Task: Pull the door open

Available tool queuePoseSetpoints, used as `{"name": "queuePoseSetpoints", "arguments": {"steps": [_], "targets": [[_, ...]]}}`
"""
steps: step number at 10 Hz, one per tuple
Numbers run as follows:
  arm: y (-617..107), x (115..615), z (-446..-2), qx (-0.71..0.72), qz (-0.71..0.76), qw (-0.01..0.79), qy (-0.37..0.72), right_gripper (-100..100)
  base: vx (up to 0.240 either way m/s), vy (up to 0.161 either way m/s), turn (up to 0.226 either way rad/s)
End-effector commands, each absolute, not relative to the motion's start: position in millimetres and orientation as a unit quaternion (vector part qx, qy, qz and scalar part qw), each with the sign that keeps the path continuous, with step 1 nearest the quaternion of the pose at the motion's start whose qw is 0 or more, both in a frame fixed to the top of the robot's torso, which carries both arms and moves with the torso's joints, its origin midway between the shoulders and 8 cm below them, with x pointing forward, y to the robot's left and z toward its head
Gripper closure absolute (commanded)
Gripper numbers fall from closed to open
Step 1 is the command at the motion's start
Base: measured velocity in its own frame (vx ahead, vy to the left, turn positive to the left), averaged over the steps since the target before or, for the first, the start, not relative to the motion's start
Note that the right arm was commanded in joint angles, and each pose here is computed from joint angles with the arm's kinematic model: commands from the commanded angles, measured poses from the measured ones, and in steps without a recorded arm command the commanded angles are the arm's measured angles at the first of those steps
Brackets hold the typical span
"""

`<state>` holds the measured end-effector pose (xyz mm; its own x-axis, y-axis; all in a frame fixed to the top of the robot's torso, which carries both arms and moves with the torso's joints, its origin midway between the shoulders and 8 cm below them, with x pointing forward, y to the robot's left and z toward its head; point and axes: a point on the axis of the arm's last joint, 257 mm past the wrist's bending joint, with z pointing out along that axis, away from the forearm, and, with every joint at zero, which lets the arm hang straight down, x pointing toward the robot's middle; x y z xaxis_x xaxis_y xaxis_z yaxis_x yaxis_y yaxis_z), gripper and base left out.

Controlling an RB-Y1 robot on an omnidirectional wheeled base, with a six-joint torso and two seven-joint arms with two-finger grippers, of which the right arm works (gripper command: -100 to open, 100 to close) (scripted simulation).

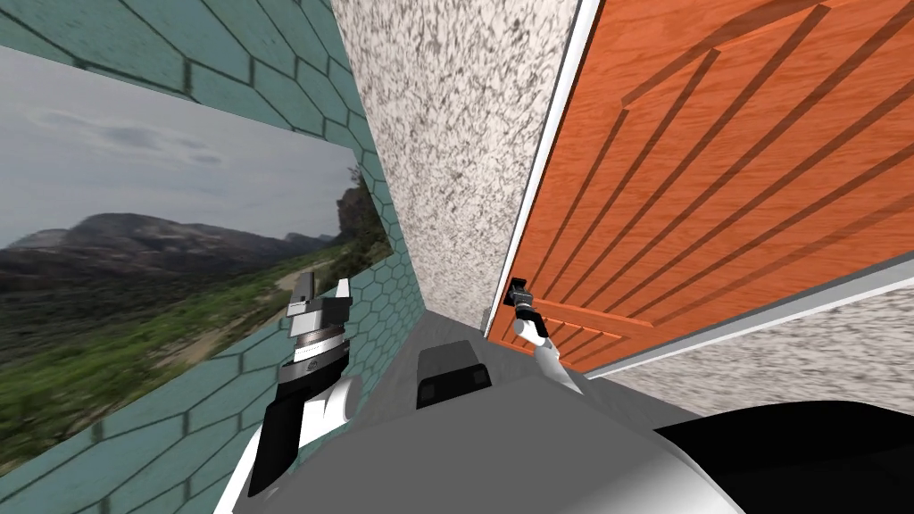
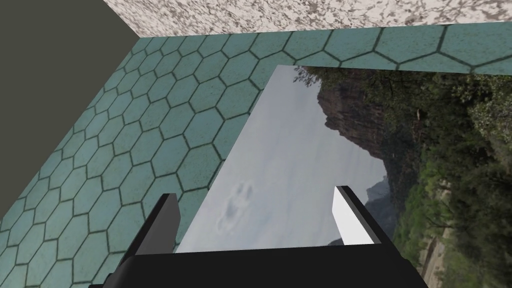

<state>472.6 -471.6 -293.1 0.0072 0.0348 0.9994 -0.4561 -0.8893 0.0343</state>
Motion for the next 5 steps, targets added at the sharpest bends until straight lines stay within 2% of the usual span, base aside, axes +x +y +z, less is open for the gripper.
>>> {"name": "queuePoseSetpoints", "arguments": {"steps": [1,5], "targets": [[-467.9,472.0,-295.4,0.689,0.687,0.171,-0.152,100,-0.191,0.009,0.106],[-459.5,472.7,-295.4,0.692,0.692,0.151,-0.143,100,-0.215,-0.020,0.135]]}}
